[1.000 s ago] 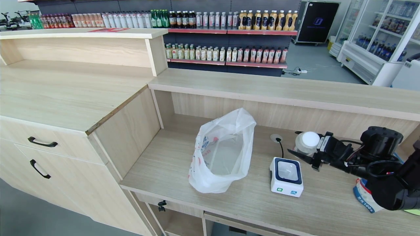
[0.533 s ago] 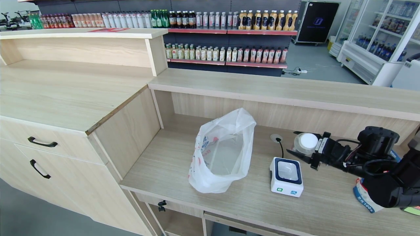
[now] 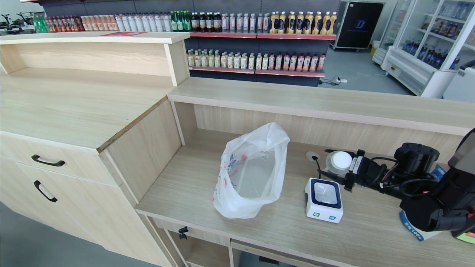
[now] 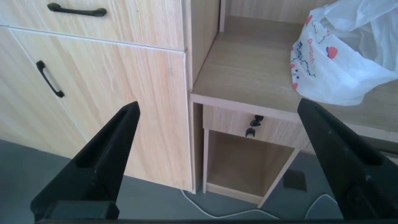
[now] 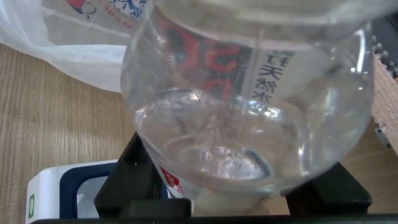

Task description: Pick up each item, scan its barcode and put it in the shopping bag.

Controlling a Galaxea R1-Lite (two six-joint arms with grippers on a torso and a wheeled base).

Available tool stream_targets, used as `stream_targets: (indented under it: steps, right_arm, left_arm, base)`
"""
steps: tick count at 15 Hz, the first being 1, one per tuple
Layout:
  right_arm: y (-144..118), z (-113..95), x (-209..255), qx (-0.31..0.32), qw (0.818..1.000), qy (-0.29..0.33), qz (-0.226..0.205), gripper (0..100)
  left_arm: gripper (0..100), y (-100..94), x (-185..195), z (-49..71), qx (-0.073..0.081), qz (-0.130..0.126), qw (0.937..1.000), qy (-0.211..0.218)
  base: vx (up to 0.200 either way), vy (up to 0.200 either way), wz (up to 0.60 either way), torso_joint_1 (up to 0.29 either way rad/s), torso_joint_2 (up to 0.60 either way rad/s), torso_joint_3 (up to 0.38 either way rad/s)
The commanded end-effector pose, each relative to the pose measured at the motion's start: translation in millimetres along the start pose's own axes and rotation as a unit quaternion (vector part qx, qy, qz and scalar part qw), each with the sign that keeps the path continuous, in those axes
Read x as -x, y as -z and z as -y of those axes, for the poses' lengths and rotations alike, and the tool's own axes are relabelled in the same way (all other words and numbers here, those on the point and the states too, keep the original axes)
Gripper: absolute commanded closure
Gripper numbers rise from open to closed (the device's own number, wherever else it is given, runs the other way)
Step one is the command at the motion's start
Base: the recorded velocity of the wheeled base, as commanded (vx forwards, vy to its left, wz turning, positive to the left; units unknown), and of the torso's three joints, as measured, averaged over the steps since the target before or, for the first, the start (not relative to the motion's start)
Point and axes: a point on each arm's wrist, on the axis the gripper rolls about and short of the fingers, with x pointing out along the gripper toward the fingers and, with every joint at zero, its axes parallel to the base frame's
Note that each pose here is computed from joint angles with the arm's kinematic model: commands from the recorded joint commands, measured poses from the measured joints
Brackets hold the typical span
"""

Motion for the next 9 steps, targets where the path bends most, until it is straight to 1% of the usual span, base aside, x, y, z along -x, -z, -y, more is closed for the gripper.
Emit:
stream_targets:
  steps: [1, 8, 9]
  right_arm:
    - [1.7, -2.3, -3.3, -0.002, 1.0, -0.004, 0.002, 100]
    - [2.0, -2.2, -7.2, -0.006, 1.0, -0.005, 0.006, 100]
    - [-1.0, 0.9, -6.6, 0.0, 1.0, 0.0, 0.009, 100]
  left_arm:
    - [0, 0.0, 0.0, 0.0, 0.0, 0.0, 1.0, 0.0]
    - [0, 0.0, 0.0, 0.0, 0.0, 0.0, 1.0, 0.0]
    - [0, 0.0, 0.0, 0.0, 0.0, 0.0, 1.0, 0.0]
  base:
    - [0.0, 0.0, 0.0, 0.0, 0.0, 0.0]
    - [0.0, 0.0, 0.0, 0.0, 0.0, 0.0]
    - [0.0, 0.0, 0.0, 0.0, 0.0, 0.0]
